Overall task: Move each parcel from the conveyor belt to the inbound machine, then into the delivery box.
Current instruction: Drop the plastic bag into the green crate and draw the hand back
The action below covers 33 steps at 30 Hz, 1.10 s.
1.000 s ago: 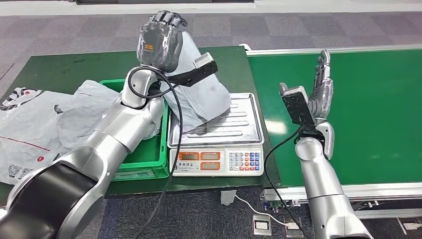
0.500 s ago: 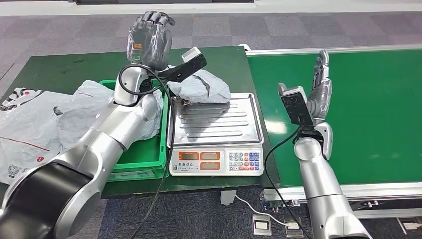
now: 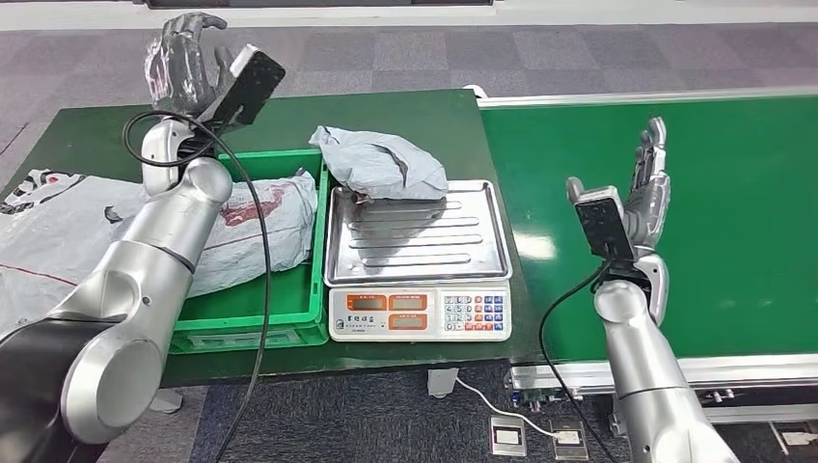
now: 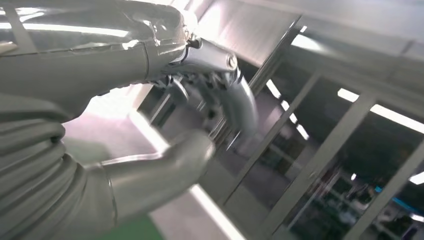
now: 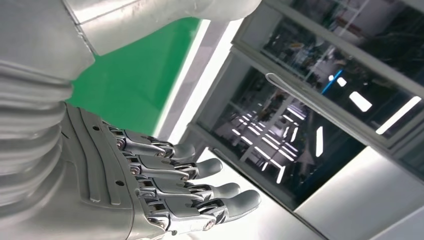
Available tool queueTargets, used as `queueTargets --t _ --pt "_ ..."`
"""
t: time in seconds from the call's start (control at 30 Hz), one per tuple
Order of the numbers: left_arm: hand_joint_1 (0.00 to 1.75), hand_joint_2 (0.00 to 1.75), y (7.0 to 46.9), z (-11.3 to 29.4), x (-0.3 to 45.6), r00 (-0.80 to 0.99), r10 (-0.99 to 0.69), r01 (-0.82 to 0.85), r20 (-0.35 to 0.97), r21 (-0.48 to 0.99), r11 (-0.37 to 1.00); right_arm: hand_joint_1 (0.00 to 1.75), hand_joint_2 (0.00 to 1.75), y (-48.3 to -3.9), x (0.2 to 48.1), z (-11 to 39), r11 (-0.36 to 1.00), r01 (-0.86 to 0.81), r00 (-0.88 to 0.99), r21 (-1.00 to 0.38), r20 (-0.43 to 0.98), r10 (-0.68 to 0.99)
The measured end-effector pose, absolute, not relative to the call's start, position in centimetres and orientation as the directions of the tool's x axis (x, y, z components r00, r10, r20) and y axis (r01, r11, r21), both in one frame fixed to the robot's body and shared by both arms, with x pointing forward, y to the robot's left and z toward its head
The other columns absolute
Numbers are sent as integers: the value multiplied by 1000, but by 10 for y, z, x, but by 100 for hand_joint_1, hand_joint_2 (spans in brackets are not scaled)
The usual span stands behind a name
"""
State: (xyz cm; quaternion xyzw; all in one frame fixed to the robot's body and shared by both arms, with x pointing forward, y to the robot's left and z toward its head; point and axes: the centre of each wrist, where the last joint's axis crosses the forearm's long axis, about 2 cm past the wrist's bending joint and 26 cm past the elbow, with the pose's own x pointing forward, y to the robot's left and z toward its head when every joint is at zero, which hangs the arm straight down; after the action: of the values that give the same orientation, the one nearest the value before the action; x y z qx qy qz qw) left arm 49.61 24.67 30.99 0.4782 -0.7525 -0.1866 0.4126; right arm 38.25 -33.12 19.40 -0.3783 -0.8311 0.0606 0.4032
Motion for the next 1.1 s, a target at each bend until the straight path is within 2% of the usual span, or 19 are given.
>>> queueTargets --t 0.13,0.27,0.53,1.1 --pt "0 175 260 286 493 -203 -841 -503 501 684 529 0 175 -342 373 186 696 582 -374 -421 622 688" --pt "0 175 257 275 491 -195 -837 -471 511 700 537 0 175 -345 371 185 693 581 -369 -428 620 692" --pt "0 175 237 273 489 -202 -836 -452 511 708 542 0 175 -343 371 186 693 578 -372 -431 617 693" --pt "0 175 235 270 488 -206 -832 -438 515 712 549 0 175 -338 379 195 696 571 -394 -435 599 697"
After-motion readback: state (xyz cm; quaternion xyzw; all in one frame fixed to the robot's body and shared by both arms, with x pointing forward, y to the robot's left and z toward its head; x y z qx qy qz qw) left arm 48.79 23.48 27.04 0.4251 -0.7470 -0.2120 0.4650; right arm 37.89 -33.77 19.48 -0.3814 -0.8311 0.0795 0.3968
